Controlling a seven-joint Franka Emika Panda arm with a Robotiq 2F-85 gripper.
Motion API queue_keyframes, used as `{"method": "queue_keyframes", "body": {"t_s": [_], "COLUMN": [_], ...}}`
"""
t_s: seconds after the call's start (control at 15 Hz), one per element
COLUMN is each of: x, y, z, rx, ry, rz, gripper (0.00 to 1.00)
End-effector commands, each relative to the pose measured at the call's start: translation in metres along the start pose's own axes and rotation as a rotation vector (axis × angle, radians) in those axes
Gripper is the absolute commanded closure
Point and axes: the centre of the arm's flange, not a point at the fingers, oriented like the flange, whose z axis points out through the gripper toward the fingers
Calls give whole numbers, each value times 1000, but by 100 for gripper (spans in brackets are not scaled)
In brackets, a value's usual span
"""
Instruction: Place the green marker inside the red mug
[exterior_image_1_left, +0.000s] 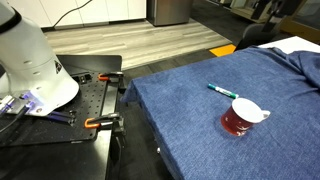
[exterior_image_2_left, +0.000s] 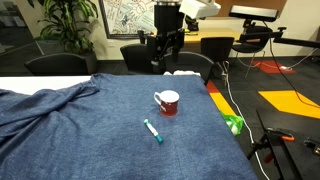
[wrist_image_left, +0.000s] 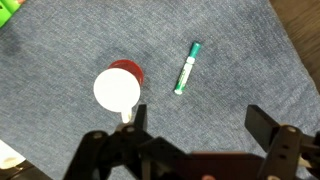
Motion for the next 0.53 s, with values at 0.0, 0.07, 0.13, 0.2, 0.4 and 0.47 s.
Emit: {"method": "queue_keyframes", "body": {"t_s": [0.0,0.07,0.13,0.2,0.4,0.47], "x": [10,11,12,13,17,18], "y": [-20,-24,-29,-34,-49,-54], "z": [23,29,37,45,71,83], "rx": [69,83,89,93,102,99], "ry": [24,28,36,42,49,45], "rz": [93,110,123,140,172,185], "gripper": [0,0,0,0,0,0]}}
